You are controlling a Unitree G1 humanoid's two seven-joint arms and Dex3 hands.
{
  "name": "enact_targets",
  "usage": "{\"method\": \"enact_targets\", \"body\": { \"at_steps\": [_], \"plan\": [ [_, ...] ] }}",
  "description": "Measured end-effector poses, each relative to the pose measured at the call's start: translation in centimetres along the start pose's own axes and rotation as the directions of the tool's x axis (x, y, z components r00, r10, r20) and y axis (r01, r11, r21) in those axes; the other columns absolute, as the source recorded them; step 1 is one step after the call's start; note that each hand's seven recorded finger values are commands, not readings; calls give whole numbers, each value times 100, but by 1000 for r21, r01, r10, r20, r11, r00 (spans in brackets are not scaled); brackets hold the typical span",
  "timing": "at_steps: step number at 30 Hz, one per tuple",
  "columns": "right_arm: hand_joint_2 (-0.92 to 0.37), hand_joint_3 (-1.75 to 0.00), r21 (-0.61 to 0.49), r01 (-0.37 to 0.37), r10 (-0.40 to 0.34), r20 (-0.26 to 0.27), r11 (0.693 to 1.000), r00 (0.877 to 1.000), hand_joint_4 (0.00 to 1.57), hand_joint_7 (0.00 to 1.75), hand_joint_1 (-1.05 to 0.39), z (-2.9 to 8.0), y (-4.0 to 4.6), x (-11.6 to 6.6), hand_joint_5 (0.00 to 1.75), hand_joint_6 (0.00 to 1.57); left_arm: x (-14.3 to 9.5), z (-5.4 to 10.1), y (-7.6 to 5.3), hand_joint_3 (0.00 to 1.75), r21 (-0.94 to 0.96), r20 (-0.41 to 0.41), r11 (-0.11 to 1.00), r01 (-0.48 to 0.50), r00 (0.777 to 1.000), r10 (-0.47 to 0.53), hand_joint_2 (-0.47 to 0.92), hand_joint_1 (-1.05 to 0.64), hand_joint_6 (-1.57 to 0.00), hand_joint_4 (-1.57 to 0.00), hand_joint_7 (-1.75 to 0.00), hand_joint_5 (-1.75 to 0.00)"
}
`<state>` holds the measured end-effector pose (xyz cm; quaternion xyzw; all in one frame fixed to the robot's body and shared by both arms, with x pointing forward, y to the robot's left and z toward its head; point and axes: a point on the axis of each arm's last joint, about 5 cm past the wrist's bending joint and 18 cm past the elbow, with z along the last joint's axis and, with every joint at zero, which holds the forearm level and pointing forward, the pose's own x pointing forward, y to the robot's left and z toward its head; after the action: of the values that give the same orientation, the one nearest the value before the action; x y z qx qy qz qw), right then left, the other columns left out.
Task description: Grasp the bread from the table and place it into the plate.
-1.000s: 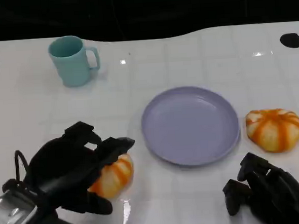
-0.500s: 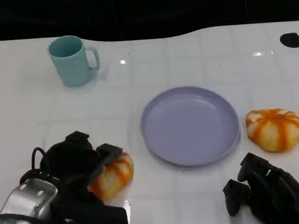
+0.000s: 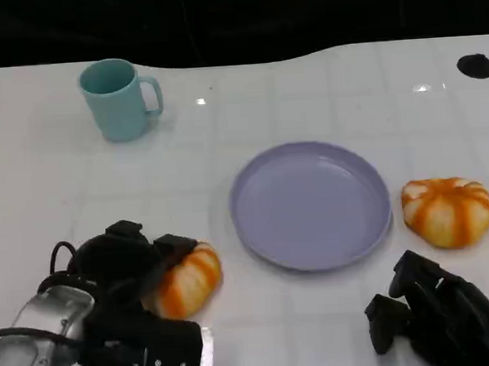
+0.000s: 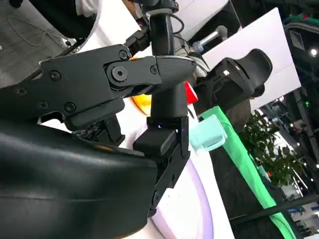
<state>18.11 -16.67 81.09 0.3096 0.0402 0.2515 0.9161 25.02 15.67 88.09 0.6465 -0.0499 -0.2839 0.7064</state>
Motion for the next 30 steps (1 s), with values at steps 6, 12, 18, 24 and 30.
{"method": "enact_targets", "body": {
  "at_steps": [6, 12, 18, 24, 30],
  "plan": [
    [-92, -25, 0, 1, -1, 0, 1000, 1000, 76, 146, -56, -3, 0, -7, 172, 66, 29, -91, -216, 112, -40, 55, 982, -184, 981, 186, 64, -42, -99, -87, -77, -157],
    [-92, -24, 0, 2, -2, 0, 1000, 1000, 76, 147, -56, -4, -1, -9, 172, 66, 83, -131, -313, 134, -52, 88, 949, -310, 946, 313, 56, -42, -90, -106, -172, -174],
    [-92, -23, 0, 2, -2, 0, 1000, 1000, 77, 146, -56, -3, -1, -9, 171, 66, 77, -162, -410, 147, -44, 106, 925, -377, 919, 380, 52, -42, -88, -106, -175, -175],
    [-92, -24, -2, 3, -3, 1, 1000, 1000, 77, 146, -56, -1, -2, -9, 171, 67, 71, -157, -486, 148, -43, 113, 901, -431, 894, 433, 48, -39, -87, -106, -175, -175],
    [-92, -24, -2, 2, -2, 4, 1000, 1000, 76, 146, -55, 4, -4, -5, 170, 66, 79, -132, -485, 155, -61, 131, 855, -515, 845, 519, 48, -37, -83, -102, -175, -175]
  ]
}}
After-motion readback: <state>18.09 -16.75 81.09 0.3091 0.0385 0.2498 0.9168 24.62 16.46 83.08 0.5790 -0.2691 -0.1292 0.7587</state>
